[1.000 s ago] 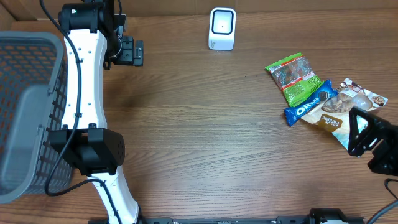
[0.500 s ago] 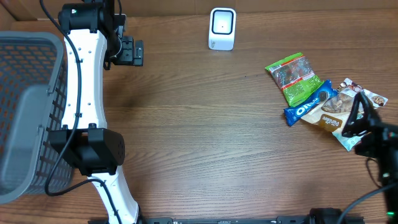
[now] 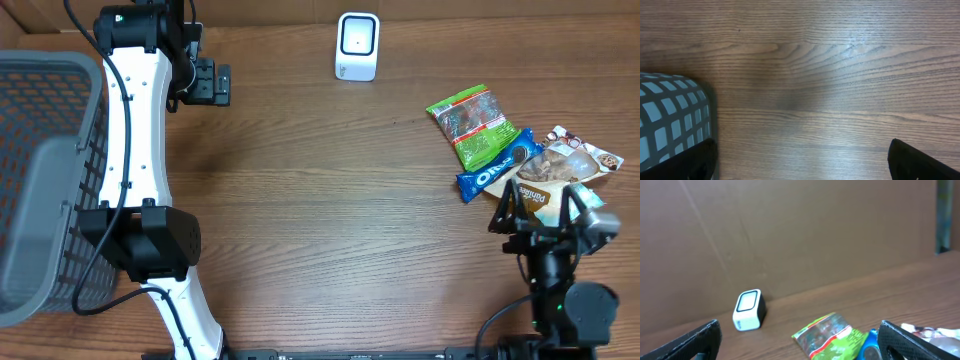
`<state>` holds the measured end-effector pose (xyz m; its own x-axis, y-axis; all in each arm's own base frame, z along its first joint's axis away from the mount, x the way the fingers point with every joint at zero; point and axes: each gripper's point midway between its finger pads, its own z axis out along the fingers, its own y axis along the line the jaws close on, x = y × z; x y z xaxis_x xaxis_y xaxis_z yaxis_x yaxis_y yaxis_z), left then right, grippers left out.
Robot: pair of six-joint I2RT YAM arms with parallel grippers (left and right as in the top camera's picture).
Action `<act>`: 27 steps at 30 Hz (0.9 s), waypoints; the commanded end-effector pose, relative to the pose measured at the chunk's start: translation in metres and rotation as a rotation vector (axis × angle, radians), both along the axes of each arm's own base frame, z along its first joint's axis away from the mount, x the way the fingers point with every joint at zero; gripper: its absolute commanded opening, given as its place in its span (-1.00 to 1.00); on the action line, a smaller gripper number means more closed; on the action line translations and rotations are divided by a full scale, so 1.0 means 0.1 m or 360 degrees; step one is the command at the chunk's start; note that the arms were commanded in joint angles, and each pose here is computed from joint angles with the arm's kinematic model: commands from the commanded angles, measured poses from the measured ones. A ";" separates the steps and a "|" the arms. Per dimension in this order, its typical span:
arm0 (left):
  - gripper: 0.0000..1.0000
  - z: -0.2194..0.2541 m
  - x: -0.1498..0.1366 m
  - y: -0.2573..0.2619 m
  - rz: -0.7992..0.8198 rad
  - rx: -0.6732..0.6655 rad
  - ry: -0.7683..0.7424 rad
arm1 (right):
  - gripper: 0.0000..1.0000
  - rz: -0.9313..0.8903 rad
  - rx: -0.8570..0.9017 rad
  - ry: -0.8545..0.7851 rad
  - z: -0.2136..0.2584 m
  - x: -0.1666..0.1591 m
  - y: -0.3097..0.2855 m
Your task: Scan the item barcode
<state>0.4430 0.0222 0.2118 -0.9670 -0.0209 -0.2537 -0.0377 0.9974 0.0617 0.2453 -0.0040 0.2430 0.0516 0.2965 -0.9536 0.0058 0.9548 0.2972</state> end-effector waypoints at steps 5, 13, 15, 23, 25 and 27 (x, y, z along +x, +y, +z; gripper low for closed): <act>1.00 -0.01 0.02 -0.04 -0.0043 0.0001 0.0001 | 1.00 0.0044 -0.0010 -0.0043 -0.32 -0.03 0.05; 0.99 -0.01 0.02 -0.04 -0.0043 0.0001 0.0001 | 1.00 0.0045 -0.0006 0.0087 -0.69 0.01 0.05; 0.99 -0.01 0.02 -0.04 -0.0043 0.0001 0.0001 | 1.00 0.0041 -0.0037 0.0112 -0.73 0.01 0.04; 0.99 -0.01 0.02 -0.04 -0.0043 0.0001 0.0000 | 1.00 0.0057 -0.0036 0.0112 -0.73 0.01 0.06; 0.99 -0.01 0.02 -0.04 -0.0043 0.0001 0.0001 | 1.00 0.0057 -0.0036 0.0112 -0.73 0.01 0.06; 0.99 -0.01 0.02 -0.04 -0.0043 0.0001 0.0001 | 1.00 0.0057 -0.0036 0.0112 -0.73 0.01 0.06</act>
<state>0.4430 0.0223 0.2118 -0.9670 -0.0209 -0.2537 -0.0378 0.9974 0.0620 0.2466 0.0013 0.1707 -0.0326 0.2805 -0.9593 -0.0010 0.9598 0.2807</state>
